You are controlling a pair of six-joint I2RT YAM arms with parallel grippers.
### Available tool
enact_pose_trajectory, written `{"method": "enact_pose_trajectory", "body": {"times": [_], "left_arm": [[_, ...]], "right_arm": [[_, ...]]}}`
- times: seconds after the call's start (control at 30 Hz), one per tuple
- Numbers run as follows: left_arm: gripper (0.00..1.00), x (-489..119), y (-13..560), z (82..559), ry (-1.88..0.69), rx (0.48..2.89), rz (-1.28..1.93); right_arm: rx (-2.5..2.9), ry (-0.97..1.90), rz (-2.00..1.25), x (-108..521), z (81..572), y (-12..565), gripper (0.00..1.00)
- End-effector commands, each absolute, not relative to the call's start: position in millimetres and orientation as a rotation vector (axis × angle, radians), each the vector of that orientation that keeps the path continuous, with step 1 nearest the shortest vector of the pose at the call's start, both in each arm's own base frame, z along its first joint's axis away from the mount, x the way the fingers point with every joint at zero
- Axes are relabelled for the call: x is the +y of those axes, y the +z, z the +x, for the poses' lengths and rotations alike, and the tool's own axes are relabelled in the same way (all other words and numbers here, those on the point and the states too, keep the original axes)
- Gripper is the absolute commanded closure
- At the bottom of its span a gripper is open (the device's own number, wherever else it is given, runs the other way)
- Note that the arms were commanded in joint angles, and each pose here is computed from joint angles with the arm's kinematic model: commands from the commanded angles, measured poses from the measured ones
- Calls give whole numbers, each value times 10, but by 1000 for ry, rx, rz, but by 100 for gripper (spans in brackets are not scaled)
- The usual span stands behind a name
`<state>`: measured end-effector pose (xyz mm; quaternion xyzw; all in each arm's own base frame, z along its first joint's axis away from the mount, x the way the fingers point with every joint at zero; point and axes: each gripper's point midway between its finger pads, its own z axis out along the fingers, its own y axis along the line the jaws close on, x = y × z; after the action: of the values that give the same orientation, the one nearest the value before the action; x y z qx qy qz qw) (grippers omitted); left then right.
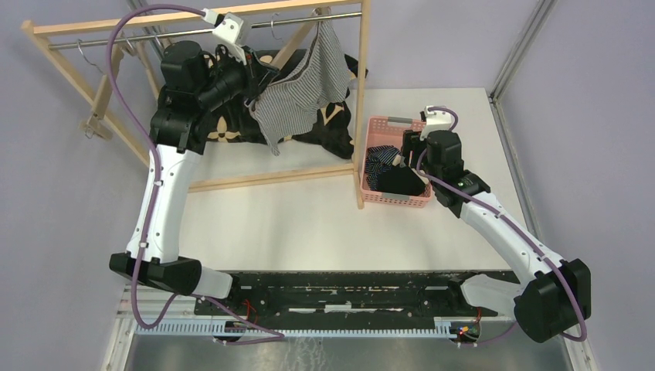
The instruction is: Remove the underwear clipped to the hanger
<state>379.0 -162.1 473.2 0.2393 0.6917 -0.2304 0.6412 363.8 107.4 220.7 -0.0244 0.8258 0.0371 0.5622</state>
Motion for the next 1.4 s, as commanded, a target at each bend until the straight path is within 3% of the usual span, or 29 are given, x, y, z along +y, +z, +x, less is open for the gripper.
{"method": "enact_pose_trajectory", "body": {"times": [0.0, 0.2, 0.73, 1.37], "left_arm": [[97, -1585, 5413, 3584, -508, 1346, 503], [97, -1517, 5618, 3437, -494, 1286, 470], [97, -1398, 5107, 3246, -441, 1376, 474], [97, -1151, 5305, 3098, -296, 1082, 387]], "right_arm": [[1891, 120, -56, 1120, 3676, 2341, 27], [1883, 119, -57, 1114, 3674, 2353, 25], [1901, 153, -78, 1209, 3731, 2291, 24], [1931, 164, -103, 1266, 3766, 2176, 24]]}}
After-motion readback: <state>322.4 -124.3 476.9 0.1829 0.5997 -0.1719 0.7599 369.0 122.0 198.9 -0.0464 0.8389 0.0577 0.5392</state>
